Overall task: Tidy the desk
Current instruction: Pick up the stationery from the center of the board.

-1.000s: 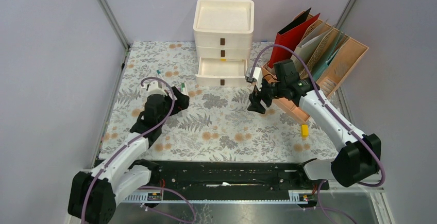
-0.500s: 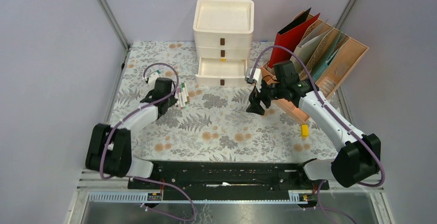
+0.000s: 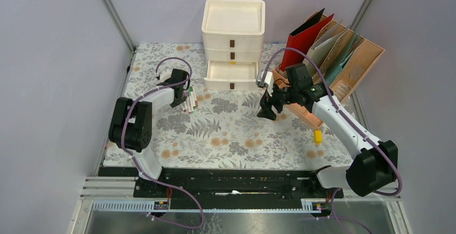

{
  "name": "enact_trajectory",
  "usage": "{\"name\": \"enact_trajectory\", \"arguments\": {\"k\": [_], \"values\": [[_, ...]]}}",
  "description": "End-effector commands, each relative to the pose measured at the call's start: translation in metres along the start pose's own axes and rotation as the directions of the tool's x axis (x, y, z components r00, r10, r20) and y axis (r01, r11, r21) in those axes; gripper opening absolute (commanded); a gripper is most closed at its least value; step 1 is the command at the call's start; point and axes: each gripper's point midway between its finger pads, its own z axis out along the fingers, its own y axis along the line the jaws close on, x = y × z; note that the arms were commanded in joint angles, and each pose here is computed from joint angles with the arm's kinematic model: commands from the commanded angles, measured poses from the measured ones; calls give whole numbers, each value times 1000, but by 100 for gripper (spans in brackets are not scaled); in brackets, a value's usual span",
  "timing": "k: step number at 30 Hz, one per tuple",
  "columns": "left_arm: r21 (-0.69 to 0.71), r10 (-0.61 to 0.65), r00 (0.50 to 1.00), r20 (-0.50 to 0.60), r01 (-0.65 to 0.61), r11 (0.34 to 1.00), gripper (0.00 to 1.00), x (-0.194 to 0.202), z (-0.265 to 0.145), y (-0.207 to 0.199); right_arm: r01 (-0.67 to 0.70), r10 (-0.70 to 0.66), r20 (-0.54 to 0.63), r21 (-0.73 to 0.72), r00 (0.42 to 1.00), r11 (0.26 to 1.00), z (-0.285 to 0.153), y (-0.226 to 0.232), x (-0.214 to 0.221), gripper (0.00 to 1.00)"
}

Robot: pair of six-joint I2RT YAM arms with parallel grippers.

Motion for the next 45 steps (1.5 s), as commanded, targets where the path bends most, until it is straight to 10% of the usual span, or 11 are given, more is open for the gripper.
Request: {"name": "enact_trajectory", "arguments": {"k": [1,17,25,45], "values": [[-42,-27,1000,9,27,999,28,-12,6,-1,37,-37,48,-2,998,999,-5,3,-12,76],[-84,-42,996,-75,35,996,35,14,24,11,31,-30,42,-14,999,999,-3,4,-11,76],[-82,-46,994,-101,37,996,11,36,24,24,29,-28,45,-21,999,999,-3,6,-11,76],[318,-64,998,22,54,947,0,23,-61,15,39,-21,133,-134,991,990,-5,30,-26,76]]}}
